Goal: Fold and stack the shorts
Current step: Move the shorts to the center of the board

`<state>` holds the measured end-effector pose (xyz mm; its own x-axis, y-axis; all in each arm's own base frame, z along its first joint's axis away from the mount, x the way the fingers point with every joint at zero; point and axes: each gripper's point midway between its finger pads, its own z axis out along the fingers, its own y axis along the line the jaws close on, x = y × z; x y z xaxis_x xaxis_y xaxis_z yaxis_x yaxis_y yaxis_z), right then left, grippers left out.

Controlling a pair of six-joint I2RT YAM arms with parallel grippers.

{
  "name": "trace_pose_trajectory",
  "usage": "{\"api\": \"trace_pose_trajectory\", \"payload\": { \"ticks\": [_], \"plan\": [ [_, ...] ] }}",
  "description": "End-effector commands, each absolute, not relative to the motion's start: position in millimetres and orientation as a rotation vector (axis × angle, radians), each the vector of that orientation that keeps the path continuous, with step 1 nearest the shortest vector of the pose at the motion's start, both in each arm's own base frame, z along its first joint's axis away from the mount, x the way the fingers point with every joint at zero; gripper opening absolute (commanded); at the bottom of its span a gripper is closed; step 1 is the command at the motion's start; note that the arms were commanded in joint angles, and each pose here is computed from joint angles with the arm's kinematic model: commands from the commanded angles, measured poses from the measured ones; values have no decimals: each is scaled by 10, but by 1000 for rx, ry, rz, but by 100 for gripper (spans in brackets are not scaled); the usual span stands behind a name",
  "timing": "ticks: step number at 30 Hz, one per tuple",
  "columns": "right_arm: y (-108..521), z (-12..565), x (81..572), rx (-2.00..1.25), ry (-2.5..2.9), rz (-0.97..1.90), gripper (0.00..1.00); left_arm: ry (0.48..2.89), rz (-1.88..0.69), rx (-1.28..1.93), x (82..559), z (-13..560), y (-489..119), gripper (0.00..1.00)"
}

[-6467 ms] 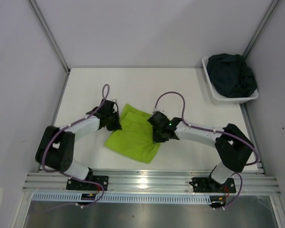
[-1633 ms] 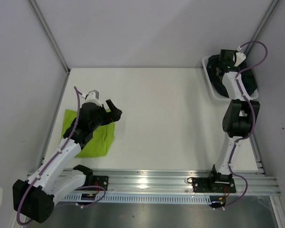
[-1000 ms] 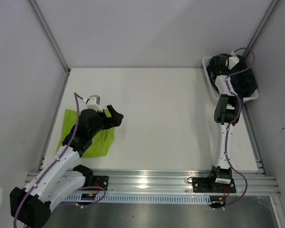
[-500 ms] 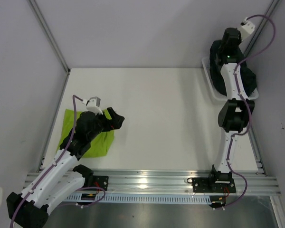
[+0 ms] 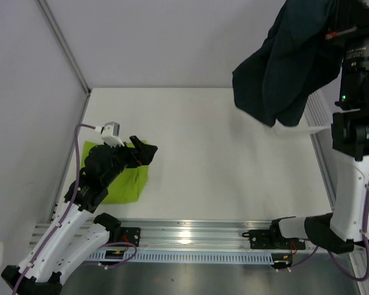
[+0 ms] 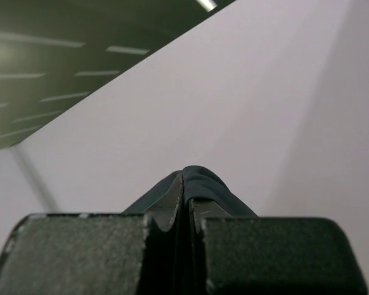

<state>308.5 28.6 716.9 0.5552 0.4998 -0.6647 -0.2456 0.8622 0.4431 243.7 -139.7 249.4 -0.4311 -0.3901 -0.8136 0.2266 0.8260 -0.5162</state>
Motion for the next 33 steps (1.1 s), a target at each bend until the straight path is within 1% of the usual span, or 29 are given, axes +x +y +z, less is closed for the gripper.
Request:
{"api": "trace_pose_trajectory", "payload": {
  "ticks": [1, 3, 4, 6, 7, 8, 11, 13, 14, 17, 18, 21, 25, 29, 30, 31, 32, 33],
  "plan": [
    [994, 6606, 3115, 158, 1153, 655, 0, 1784, -774, -129, 2291, 2872, -1385, 99],
    [1215, 6448, 2970, 119, 1216, 767, 0, 1724, -797, -127, 2195, 2993, -1339, 99],
    [1413, 6238, 2861, 58, 1284, 849, 0, 1711, -801, -127, 2164, 3014, -1324, 99],
    [1611, 5978, 2775, 45, 1371, 962, 0, 1677, -787, -147, 2110, 3077, -1241, 99],
    [1783, 5685, 2722, 21, 1461, 1014, 0, 1663, -785, -152, 2080, 3131, -1212, 99],
    [1893, 5530, 2671, 3, 1512, 1051, 0, 1660, -779, -158, 2064, 3138, -1189, 99],
    [2300, 4966, 2432, -83, 1689, 1119, 0, 1648, -763, -162, 2001, 3171, -1125, 99],
    [2510, 4760, 2256, -158, 1746, 1145, 0, 1643, -751, -163, 1972, 3172, -1090, 99],
    [2733, 4633, 2042, -245, 1781, 1190, 0, 1641, -745, -166, 1968, 3170, -1075, 99],
    [3053, 4491, 1724, -414, 1828, 1193, 0, 1630, -737, -168, 1948, 3192, -1045, 99],
    [3050, 4407, 1724, -428, 1867, 1142, 0, 1624, -738, -167, 1947, 3206, -1043, 99],
    [2962, 4497, 1821, -414, 1832, 1070, 0, 1623, -728, -164, 1953, 3208, -1035, 99],
    [2718, 4526, 1924, -391, 1813, 1043, 0, 1614, -711, -166, 1960, 3254, -1007, 99],
    [2387, 3904, 2226, -311, 1978, 934, 0, 1619, -688, -163, 1987, 3247, -989, 99],
    [2230, 3476, 2385, -241, 2084, 878, 2, 1628, -684, -166, 1998, 3216, -992, 99],
    [2182, 3275, 2406, -221, 2136, 883, 23, 1631, -682, -167, 2007, 3207, -994, 99],
    [2089, 3058, 2458, -164, 2192, 852, 39, 1639, -682, -167, 2022, 3182, -1005, 99],
    [1973, 2871, 2518, -97, 2237, 806, 49, 1649, -681, -165, 2035, 3148, -1018, 99]
  ]
}}
